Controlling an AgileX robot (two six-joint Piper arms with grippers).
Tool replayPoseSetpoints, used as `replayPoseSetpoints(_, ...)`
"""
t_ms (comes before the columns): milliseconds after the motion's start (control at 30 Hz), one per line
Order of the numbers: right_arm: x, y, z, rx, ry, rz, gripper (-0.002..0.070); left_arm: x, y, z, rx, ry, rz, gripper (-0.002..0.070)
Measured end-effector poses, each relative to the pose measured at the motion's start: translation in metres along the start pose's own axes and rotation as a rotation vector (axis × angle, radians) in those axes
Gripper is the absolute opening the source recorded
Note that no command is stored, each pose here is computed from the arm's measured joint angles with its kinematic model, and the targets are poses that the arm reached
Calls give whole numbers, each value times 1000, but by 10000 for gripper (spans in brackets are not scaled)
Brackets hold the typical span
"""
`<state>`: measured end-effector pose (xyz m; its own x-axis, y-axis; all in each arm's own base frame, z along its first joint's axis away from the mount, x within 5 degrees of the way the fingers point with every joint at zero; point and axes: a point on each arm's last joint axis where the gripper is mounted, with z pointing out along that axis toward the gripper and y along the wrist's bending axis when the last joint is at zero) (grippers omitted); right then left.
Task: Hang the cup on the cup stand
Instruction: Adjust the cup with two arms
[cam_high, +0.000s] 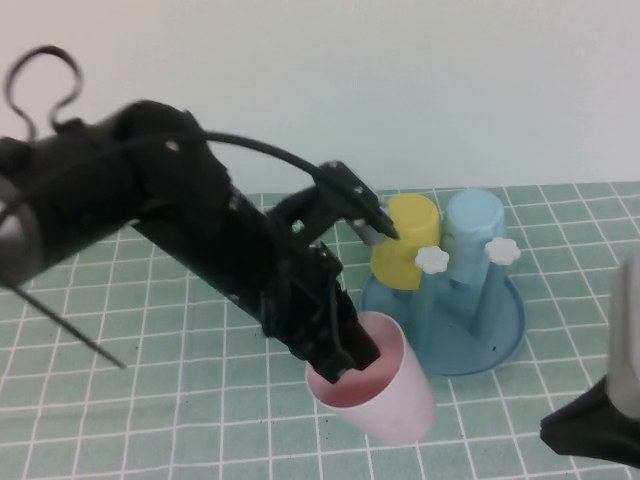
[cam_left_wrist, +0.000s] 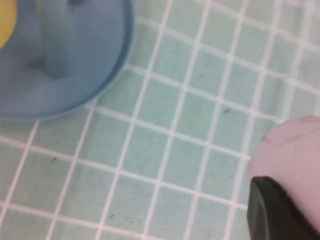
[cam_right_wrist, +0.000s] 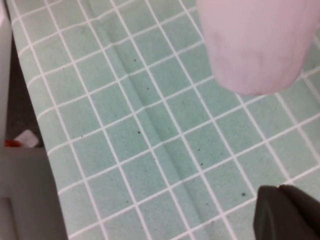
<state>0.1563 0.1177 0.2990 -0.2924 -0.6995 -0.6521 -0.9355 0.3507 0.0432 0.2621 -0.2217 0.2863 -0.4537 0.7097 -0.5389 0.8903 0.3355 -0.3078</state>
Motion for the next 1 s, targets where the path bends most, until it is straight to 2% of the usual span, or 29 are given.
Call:
replayPoseSetpoints(233, 15, 27, -19, 48, -90, -154, -1, 12, -20, -29, 89, -184, 44, 19)
replayPoseSetpoints(500, 4, 39, -26, -9, -271, -118, 1, 24, -30, -18, 201, -300, 99, 18)
replayPoseSetpoints(567, 2, 40, -27, -17, -295, -135, 23, 23, -33, -18, 233, -313, 101, 18)
replayPoseSetpoints(633, 2, 41, -27, -25, -301, -150, 85, 24, -37, -19, 277, -309, 107, 18)
replayPoseSetpoints(733, 2, 43, -27, -38, -302, -172, 244, 26, -42, -21, 331, -286, 112, 18)
replayPoseSetpoints(833, -1, 43, -29, -42, -306, -188, 475, 27, -42, -21, 342, -274, 84, 18)
replayPoseSetpoints(900, -4, 42, -29, -64, -300, -188, 588, 27, -42, -20, 341, -268, 68, 18)
replayPoseSetpoints(1000, -12, 39, -28, -107, -281, -171, 663, 27, -41, -20, 336, -268, 48, 18)
